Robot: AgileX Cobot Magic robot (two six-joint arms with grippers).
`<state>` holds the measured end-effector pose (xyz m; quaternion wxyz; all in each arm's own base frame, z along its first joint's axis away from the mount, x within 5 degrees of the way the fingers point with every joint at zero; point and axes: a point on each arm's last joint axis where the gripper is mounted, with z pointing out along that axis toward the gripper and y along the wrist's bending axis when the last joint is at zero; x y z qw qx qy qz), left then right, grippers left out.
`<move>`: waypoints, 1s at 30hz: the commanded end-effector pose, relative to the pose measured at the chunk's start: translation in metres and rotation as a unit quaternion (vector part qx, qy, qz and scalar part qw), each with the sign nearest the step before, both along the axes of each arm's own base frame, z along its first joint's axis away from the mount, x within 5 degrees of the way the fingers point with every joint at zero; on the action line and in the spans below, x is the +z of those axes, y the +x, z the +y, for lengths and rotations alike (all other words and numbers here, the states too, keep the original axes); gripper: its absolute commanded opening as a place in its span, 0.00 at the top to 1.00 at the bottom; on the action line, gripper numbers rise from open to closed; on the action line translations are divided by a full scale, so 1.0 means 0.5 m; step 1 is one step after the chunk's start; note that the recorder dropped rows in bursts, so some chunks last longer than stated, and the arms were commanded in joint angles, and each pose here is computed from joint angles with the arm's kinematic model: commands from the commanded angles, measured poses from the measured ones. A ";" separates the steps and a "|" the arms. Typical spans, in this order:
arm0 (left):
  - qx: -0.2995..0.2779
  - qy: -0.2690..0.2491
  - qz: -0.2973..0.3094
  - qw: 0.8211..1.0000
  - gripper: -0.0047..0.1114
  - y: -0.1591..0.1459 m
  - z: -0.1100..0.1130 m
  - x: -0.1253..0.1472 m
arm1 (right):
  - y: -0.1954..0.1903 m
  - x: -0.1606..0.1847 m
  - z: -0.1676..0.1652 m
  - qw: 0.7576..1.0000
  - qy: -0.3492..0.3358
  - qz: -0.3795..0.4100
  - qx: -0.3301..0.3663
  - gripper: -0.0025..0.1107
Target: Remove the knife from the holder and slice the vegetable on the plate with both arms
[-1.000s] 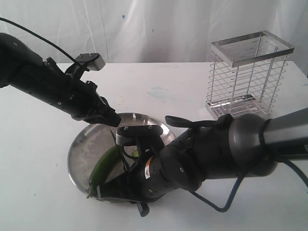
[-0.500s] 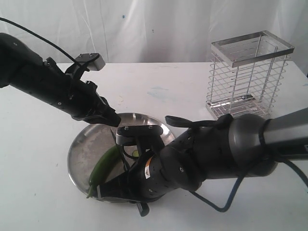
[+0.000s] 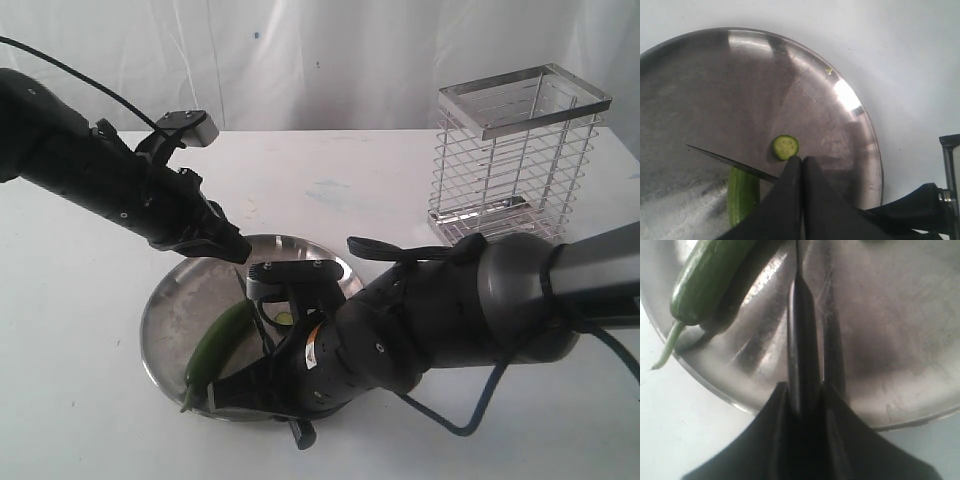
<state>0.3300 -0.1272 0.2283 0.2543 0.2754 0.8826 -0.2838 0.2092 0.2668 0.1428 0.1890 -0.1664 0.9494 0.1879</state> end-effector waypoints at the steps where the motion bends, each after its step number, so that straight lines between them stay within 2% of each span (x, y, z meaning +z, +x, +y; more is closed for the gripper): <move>1: -0.002 -0.008 0.008 1.000 0.96 -0.007 0.000 0.002 | -0.004 0.004 0.005 1.000 0.003 -0.002 0.004 0.98; 5: 0.001 -0.005 0.012 1.000 0.96 -0.010 0.001 -0.005 | -0.005 0.002 0.004 1.000 0.003 -0.002 0.004 0.98; 11: 0.042 0.018 0.018 0.999 0.96 -0.014 0.014 -0.053 | -0.005 0.002 0.004 1.000 0.003 -0.002 0.004 0.98; 17: 0.047 -0.014 0.008 0.999 0.96 -0.008 0.007 -0.048 | -0.005 0.002 0.004 1.000 0.002 -0.002 0.004 0.98; 30: 0.066 -0.022 -0.005 0.998 0.96 0.000 0.007 -0.046 | -0.005 0.002 0.004 1.000 0.002 -0.002 0.004 0.98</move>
